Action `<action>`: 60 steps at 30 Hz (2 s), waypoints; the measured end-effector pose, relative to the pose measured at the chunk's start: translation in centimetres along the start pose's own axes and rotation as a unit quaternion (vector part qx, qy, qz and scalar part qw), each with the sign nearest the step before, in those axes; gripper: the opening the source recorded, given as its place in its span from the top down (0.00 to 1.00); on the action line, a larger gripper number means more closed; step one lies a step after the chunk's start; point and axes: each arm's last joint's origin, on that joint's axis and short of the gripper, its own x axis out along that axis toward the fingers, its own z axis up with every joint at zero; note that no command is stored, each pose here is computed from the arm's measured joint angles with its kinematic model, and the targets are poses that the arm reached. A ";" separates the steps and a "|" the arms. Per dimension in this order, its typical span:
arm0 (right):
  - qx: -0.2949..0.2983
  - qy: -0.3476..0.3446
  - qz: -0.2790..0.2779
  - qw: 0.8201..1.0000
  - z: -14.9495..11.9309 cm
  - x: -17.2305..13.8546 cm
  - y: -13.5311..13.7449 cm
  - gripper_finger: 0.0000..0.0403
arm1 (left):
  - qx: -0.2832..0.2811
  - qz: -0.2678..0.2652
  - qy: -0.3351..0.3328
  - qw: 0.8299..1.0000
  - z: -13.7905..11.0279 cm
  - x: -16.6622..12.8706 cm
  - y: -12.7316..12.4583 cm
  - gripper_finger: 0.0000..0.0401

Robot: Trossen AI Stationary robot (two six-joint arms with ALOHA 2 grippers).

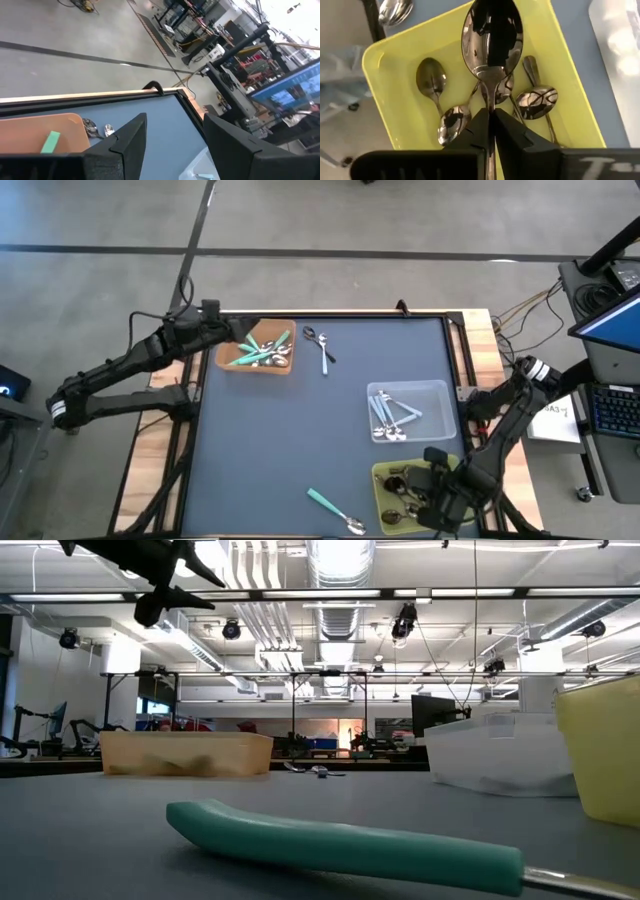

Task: Sort silverware by color (type)
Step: Put the black spoon into the yellow bin, then put the white spoon into the transparent bin

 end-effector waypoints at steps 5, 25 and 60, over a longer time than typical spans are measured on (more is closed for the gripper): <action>0.031 0.009 -0.007 0.999 0.2 0.1 -0.3 0.87 | -0.002 0.002 0.006 1.000 -0.2 0.2 0.0 0.56; 0.101 0.044 -0.103 0.989 8.4 1.7 -7.7 0.72 | 0.052 -0.008 0.167 0.985 -3.7 5.2 0.4 0.56; 0.393 -0.290 -0.025 0.873 26.1 5.3 -26.9 0.71 | 0.215 0.007 0.203 0.955 -3.2 7.5 3.6 0.56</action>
